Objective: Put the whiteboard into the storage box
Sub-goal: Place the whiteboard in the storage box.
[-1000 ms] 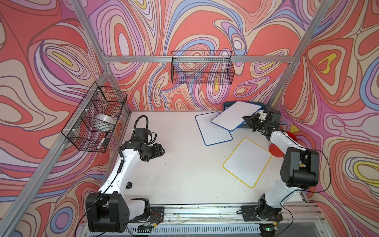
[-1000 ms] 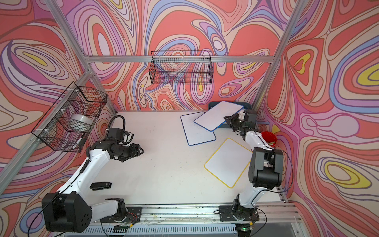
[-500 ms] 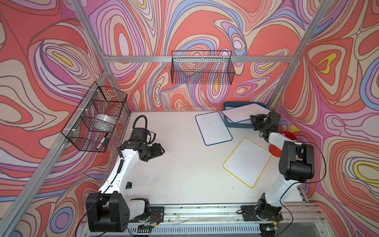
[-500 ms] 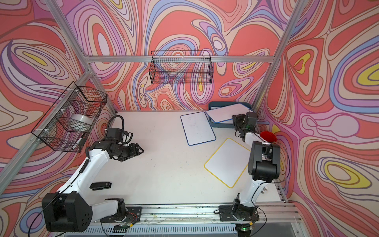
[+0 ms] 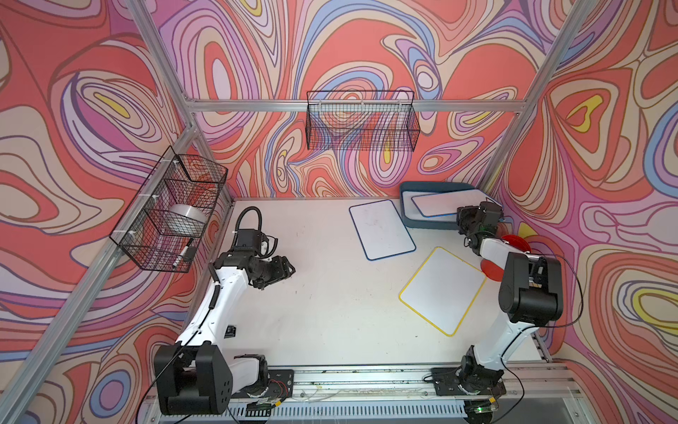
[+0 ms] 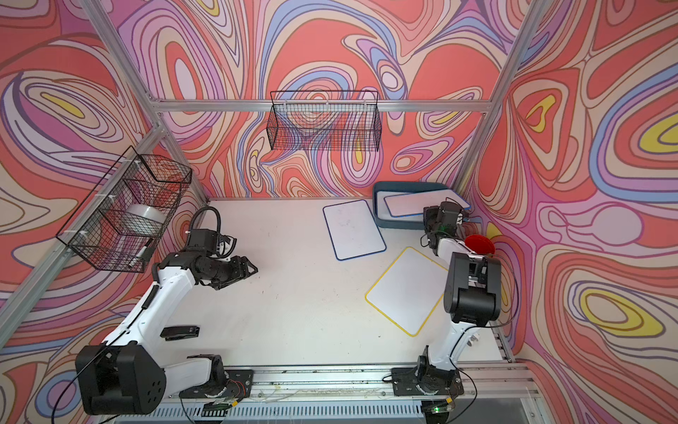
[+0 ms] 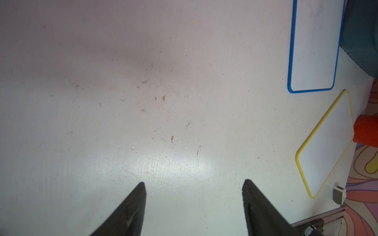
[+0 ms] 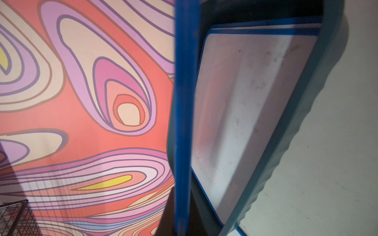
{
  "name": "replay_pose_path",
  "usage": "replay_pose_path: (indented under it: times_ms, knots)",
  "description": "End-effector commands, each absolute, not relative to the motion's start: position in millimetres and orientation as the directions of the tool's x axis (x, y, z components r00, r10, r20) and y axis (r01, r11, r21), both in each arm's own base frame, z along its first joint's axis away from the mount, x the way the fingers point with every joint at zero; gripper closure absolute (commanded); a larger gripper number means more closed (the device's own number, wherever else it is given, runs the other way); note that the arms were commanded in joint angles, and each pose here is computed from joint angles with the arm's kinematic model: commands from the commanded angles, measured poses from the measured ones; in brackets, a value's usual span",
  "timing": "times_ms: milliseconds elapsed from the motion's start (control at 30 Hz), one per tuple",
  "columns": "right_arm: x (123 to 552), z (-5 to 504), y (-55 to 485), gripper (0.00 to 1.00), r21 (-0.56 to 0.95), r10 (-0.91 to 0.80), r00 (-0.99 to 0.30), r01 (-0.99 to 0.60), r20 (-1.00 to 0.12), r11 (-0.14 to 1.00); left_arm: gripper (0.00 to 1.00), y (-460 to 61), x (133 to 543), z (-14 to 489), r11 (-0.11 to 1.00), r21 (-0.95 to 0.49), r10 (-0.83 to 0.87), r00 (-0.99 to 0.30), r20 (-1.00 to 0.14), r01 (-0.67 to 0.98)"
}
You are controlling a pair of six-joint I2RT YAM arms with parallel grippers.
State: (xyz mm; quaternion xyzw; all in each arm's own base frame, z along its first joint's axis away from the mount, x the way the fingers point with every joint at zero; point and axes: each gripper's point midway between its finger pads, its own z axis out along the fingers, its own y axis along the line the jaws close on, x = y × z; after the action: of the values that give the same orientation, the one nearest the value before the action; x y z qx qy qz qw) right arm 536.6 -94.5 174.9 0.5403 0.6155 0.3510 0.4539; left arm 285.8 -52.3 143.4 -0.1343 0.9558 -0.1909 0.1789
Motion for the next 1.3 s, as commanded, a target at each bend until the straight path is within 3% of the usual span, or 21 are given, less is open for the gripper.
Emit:
replay_pose_path:
  times_ms: [0,333,633,867,1267]
  knots:
    - [555.9,207.7,-95.4,0.96,0.947,0.975,-0.013,0.233,-0.224,0.221,0.29,-52.0,284.3,139.4,0.888,-0.42,-0.322,-0.905,-0.279,-0.186]
    - [574.8,195.5,-73.7,0.76,0.954,0.973,-0.128,0.207,-0.194,0.217,0.29,-51.0,286.6,137.8,0.878,-0.436,-0.336,-0.902,-0.27,-0.197]
    - [588.2,195.6,-49.7,0.66,0.943,0.942,-0.238,0.175,-0.238,0.283,0.29,-49.8,288.8,136.6,0.867,-0.452,-0.35,-0.9,-0.259,-0.207]
    - [607.2,174.9,-40.1,0.65,0.951,0.936,-0.3,0.186,-0.184,0.247,0.29,-49.2,288.5,135.0,0.862,-0.459,-0.356,-0.9,-0.25,-0.214]
    - [602.0,185.0,-33.6,0.6,0.926,0.909,-0.353,0.214,-0.224,0.311,0.29,-51.8,290.8,134.0,0.844,-0.489,-0.368,-0.901,-0.229,-0.22]
